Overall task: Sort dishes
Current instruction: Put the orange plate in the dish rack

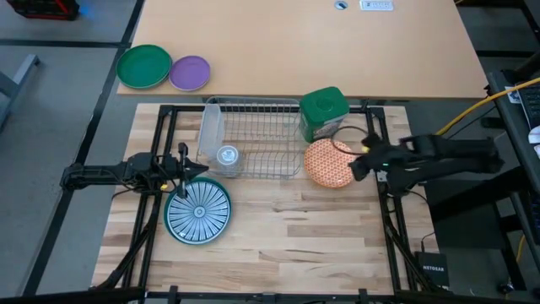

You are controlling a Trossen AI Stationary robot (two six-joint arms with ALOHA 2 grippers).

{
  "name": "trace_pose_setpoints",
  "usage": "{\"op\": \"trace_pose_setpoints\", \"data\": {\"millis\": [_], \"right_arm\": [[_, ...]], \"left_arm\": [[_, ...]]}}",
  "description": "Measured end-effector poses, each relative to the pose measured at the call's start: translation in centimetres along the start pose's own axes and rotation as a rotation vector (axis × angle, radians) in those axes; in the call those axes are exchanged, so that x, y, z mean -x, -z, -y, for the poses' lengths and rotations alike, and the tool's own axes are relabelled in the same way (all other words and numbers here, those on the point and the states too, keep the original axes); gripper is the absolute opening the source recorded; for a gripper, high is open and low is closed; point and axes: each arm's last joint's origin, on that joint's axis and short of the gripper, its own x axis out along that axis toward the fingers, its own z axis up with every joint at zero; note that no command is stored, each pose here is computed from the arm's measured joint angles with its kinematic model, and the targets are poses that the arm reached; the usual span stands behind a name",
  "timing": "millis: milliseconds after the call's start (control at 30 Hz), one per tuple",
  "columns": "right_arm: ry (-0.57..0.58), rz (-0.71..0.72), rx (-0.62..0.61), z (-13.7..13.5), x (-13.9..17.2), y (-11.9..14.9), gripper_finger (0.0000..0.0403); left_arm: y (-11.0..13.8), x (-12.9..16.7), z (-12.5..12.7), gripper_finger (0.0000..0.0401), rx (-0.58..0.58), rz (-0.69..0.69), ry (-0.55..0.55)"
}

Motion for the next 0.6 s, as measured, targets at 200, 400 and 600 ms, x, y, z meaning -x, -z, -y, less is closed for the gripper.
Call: {"op": "trace_pose_setpoints", "data": {"millis": [200,400,600], "right_arm": [[0.190,-0.120,-0.100,1.8,-4.1,-0.8,0.0211],[0.244,-0.179,-0.105,3.7,-5.9,-3.2,0.0211],[0.240,-0.243,-0.159,6.6,-7.7,-5.7,0.0211]], "left_arm": [[0.0,0.0,0.0,0.0008,0.000,0.000,-0.002],[0.0,0.0,0.0,0.0008,0.000,-0.001,-0.006],[0.0,0.0,0.0,0.0008,0.000,-0.002,-0.013]]}}
